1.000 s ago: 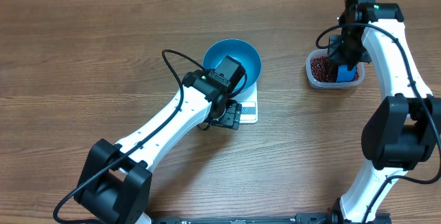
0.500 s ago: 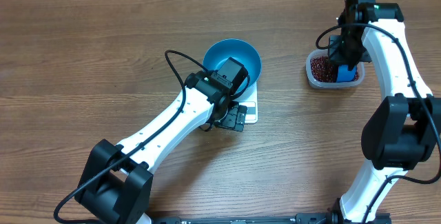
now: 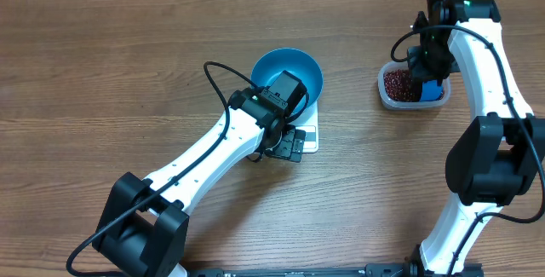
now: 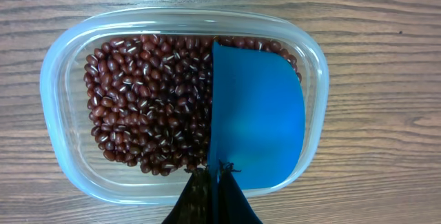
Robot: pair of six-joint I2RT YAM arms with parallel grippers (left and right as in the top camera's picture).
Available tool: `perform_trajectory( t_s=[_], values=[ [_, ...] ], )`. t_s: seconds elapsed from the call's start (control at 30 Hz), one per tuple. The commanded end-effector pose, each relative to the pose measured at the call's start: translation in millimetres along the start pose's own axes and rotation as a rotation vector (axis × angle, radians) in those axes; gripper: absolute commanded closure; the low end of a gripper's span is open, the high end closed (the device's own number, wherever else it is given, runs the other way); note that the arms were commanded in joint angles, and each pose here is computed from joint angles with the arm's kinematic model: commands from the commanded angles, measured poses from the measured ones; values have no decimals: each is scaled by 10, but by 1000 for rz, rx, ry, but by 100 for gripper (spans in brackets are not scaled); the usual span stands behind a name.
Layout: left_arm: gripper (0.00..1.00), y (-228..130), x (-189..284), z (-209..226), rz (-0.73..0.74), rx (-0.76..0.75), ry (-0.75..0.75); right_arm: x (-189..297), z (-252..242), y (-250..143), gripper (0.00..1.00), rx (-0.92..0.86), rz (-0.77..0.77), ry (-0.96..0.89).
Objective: Scoop item into bowl and weigh 150g on scale
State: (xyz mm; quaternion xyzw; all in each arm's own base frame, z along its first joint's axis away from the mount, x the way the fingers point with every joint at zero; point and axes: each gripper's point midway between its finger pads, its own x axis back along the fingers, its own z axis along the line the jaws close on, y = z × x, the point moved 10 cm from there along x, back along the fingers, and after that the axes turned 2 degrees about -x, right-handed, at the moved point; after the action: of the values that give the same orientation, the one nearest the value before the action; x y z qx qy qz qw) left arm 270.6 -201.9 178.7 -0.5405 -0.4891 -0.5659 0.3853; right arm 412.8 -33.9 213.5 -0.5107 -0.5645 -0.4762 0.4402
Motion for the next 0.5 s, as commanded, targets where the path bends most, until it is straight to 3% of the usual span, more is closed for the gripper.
perform_trajectory(
  t_s=[0.0, 0.17, 0.27, 0.47],
  values=[
    [0, -18, -18, 13, 1, -2, 15, -4, -126, 32, 94, 2, 4, -52],
    [1, -18, -18, 13, 1, -2, 15, -5, -125, 30, 91, -23, 6, -52],
    [1, -18, -18, 13, 1, -2, 15, -6, -125, 32, 96, -24, 4, -52],
    [1, -18, -18, 13, 1, -2, 15, -9, -127, 27, 96, -22, 8, -56]
  ],
)
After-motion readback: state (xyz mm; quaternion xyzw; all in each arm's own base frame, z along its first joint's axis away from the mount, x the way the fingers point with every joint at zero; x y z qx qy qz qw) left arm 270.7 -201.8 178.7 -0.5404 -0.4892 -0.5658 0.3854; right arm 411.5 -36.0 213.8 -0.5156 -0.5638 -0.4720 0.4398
